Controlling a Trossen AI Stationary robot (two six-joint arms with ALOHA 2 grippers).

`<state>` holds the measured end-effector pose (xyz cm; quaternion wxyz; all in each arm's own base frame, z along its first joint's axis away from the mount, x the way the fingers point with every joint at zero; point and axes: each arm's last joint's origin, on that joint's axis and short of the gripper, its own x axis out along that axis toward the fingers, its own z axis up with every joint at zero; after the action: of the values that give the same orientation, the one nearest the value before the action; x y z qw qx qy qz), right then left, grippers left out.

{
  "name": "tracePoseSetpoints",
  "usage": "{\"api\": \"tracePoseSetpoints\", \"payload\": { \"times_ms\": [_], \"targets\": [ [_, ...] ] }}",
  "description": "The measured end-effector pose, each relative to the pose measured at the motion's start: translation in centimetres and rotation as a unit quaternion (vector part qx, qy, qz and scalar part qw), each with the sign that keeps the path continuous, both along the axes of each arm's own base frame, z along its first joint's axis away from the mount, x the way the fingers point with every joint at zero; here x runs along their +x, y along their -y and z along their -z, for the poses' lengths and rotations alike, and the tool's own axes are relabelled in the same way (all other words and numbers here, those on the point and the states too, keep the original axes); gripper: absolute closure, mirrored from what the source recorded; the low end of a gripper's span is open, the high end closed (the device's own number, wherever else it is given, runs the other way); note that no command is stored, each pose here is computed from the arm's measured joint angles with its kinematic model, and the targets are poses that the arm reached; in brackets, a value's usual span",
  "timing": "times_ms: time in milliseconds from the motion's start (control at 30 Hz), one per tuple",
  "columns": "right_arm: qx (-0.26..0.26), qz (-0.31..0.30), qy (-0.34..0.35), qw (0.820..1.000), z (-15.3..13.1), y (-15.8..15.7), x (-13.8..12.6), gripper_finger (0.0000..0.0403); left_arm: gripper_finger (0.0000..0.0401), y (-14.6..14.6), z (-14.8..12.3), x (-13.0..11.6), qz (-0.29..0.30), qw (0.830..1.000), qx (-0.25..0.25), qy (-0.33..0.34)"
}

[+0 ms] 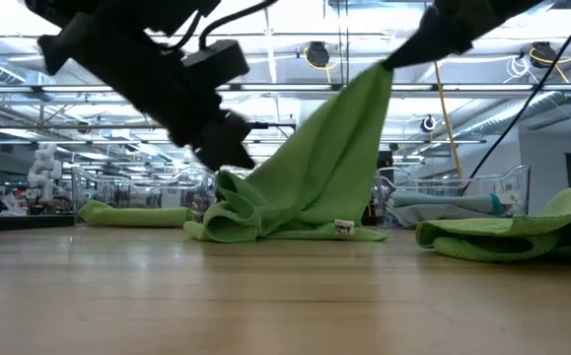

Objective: Fold microfiber towels
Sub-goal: Fold the left green microfiber cloth

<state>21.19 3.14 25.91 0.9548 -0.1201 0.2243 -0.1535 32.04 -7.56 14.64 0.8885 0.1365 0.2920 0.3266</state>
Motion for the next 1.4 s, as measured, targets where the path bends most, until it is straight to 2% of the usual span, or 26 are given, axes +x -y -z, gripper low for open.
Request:
{"api": "tracePoseSetpoints", "payload": {
  "times_ms": [33,167,267,400,667,800,933,1067,1233,1400],
  "targets": [
    [0.006,0.003,-0.008,1.0,0.1,0.0,-0.2,0.04,0.0272,0.1,-0.3,0.3,0.011,1.0,-0.009,0.011],
    [0.015,0.012,-0.035,0.999,0.8,0.1,-0.5,0.0401,0.0272,0.9,-1.9,1.4,0.134,0.988,-0.063,0.049],
    [0.016,0.014,-0.041,0.999,1.3,0.1,-0.7,0.0401,0.0272,1.2,-2.1,1.6,0.171,0.979,-0.094,0.061],
    [0.021,0.017,-0.043,0.999,1.8,0.2,-0.8,0.0401,0.0272,1.3,-0.8,1.7,0.169,0.975,-0.136,0.049],
    [0.021,0.021,-0.048,0.998,2.3,0.4,-0.9,0.0399,0.0266,0.5,1.6,2.0,0.165,0.981,-0.096,-0.011],
    [0.025,0.023,-0.046,0.998,2.3,0.4,-0.8,0.0398,0.023,-0.6,1.8,2.0,0.148,0.984,-0.099,-0.026],
    [0.026,0.023,-0.043,0.998,2.3,0.4,-0.8,0.0398,0.0187,-1.3,2.3,1.9,0.173,0.974,-0.136,-0.063],
    [0.027,0.022,-0.036,0.999,2.2,0.3,-0.7,0.0397,0.0177,-2.0,2.7,1.6,0.162,0.973,-0.138,-0.088],
    [0.025,0.02,-0.033,0.999,2.1,0.3,-0.7,0.0397,0.0208,-3.3,2.8,1.6,0.134,0.977,-0.132,-0.101],
    [0.024,0.02,-0.033,0.999,2.1,0.3,-0.7,0.0397,0.0285,-3.8,2.8,1.6,0.125,0.979,-0.126,-0.102]
  ]
}}
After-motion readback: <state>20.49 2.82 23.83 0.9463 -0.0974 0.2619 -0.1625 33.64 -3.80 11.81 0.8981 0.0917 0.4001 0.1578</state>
